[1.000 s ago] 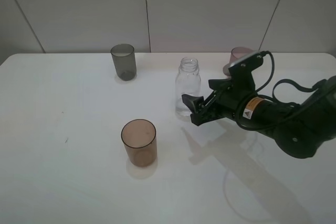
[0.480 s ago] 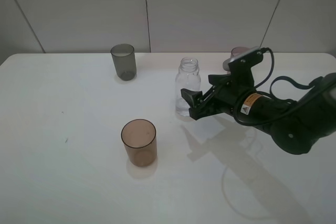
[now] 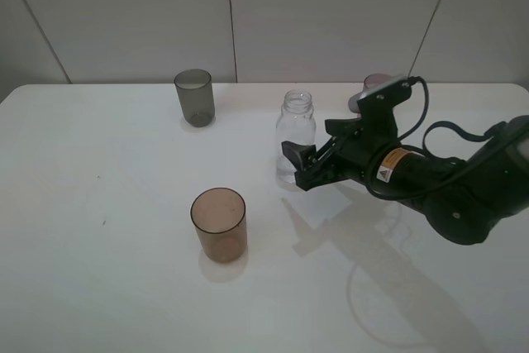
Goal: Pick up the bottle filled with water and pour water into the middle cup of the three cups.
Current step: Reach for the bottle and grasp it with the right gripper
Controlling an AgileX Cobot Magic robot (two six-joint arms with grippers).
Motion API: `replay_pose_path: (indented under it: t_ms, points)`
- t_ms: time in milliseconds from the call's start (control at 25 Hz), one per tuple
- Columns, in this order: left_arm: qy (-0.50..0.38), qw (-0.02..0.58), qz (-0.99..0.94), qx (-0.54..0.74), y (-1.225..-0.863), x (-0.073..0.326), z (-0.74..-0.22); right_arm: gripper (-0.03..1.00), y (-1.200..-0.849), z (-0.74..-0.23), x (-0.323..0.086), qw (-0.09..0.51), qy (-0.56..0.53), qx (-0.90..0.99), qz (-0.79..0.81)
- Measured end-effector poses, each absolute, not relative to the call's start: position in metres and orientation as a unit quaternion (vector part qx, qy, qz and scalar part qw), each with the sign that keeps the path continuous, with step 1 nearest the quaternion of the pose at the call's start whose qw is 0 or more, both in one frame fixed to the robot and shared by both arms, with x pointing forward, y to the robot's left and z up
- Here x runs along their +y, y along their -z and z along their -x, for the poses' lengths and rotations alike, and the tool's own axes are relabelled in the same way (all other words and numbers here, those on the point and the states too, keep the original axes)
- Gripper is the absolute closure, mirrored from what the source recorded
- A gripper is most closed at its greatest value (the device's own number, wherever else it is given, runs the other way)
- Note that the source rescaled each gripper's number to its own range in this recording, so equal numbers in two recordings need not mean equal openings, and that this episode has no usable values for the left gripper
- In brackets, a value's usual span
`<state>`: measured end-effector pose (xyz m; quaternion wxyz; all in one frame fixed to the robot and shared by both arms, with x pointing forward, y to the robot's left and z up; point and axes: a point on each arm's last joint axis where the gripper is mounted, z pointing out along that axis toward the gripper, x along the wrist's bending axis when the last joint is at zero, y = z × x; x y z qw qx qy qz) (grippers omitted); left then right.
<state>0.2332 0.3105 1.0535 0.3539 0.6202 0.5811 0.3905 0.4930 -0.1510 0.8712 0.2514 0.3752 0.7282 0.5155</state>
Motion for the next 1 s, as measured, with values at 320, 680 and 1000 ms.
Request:
replay_pose_path:
  t_ms: [320,680,1000]
  points:
    - [-0.391,0.354,-0.62,0.581,-1.053,0.31,-0.233,0.03,-0.871,-0.492,-0.15,0.26,-0.512,0.741,-0.349]
    - [-0.391,0.354,-0.62,0.581,-1.053,0.31,-0.233,-0.03,-0.871,-0.504,-0.145,0.269,-0.517,0.732,-0.352]
    - [-0.391,0.354,-0.62,0.581,-1.053,0.31,-0.233,-0.03,-0.85,-0.52,-0.134,0.257,-0.512,0.744,-0.344]
